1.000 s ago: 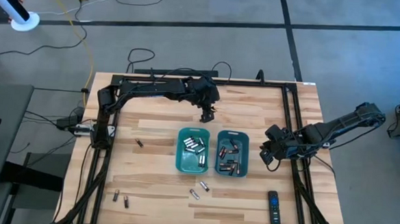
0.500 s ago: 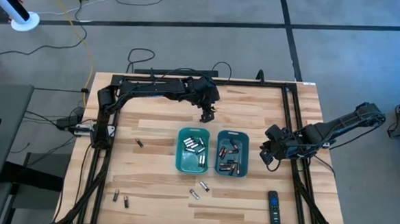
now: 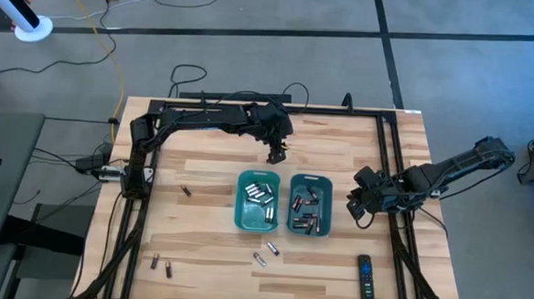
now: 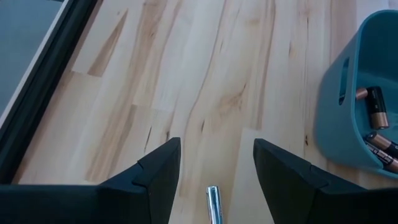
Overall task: Sort batteries
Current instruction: Put the black battery into the blue bin
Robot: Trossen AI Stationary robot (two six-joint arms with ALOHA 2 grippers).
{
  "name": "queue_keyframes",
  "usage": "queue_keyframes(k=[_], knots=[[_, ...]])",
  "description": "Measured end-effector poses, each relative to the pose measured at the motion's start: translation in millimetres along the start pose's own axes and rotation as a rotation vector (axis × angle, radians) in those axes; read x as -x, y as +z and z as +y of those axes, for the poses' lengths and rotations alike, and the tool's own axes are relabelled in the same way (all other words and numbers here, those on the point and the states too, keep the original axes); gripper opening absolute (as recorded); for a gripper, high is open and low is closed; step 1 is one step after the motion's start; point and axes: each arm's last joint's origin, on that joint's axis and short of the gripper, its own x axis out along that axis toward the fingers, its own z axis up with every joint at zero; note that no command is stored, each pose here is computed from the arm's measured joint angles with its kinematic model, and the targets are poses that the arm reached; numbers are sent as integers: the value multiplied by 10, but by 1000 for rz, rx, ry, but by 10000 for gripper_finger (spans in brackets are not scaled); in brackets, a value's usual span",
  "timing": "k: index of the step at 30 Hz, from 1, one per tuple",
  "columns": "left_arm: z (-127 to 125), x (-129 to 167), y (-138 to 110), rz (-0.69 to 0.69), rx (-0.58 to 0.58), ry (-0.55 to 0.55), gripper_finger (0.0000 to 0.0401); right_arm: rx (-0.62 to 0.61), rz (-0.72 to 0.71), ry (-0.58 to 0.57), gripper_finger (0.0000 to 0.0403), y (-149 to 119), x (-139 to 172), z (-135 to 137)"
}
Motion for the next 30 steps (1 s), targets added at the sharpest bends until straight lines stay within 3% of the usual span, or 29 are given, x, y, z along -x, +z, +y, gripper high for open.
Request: queue_keyframes(k=[9, 15, 18, 24, 27, 30], knots=[[39, 148, 25, 115, 92, 29, 199, 1, 1, -1, 123, -1, -1, -2], [198, 647, -52, 165, 212, 106, 199, 36, 2, -4, 123, -3, -1, -4], [227, 1006, -233, 138, 300, 166, 199, 39, 5, -11, 123, -5, -1, -10], [24, 1500, -889, 102, 561, 288, 199, 40, 6, -12, 123, -6, -1, -12], [-172, 1661, -1163, 130, 557, 242, 199, 40, 6, -11, 123, -6, -1, -12], [-364, 1802, -1385, 216, 457, 192, 199, 39, 6, -11, 123, -6, -1, -12]])
